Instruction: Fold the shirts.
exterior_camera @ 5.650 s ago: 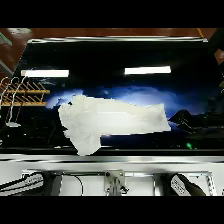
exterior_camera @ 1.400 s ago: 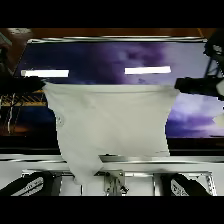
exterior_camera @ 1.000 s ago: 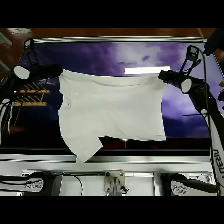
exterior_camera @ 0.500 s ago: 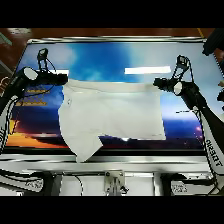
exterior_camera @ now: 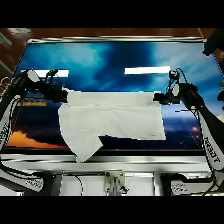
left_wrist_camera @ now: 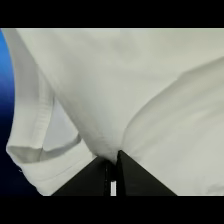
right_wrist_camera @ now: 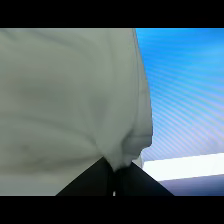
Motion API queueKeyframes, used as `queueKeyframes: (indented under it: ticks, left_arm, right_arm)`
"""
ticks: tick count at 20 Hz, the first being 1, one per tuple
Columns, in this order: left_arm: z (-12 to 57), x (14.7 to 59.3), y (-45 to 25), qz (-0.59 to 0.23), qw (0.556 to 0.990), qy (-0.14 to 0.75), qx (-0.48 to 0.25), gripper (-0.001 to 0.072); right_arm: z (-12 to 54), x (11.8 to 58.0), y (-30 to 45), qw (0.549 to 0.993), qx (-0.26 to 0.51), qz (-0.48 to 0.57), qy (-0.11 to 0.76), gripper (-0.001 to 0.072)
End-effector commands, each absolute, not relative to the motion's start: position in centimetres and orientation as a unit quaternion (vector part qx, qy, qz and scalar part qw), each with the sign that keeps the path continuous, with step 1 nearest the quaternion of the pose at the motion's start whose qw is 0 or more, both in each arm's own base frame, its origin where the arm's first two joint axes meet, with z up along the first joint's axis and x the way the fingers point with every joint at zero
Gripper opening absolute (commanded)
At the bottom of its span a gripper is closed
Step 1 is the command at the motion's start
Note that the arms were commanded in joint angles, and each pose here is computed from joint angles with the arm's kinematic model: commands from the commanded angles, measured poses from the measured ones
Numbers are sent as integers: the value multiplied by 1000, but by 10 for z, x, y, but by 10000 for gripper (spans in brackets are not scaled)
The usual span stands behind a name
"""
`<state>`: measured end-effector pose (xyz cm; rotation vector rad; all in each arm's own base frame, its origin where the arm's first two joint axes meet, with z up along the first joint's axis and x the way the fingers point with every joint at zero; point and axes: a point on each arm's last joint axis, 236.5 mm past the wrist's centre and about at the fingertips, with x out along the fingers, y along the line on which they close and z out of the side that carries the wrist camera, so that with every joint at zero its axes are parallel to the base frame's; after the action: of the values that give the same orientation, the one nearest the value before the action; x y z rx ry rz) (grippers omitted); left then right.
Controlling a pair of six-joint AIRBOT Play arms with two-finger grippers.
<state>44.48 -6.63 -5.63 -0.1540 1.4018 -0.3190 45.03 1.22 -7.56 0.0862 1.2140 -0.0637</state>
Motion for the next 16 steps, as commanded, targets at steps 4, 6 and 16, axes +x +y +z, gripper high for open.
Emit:
queueKeyframes:
  ticks: [4,6,16]
  left_arm:
    - [-69,442,-56,-113,739,659,-81,37]
    - [-76,441,-56,-99,732,667,-97,38]
    - [-30,416,-27,-117,686,711,-103,372]
  right_arm:
    - [-100,435,6,791,45,-43,608,60]
    - [-104,434,7,789,45,-43,611,60]
    - [-52,423,-22,800,-37,-34,598,510]
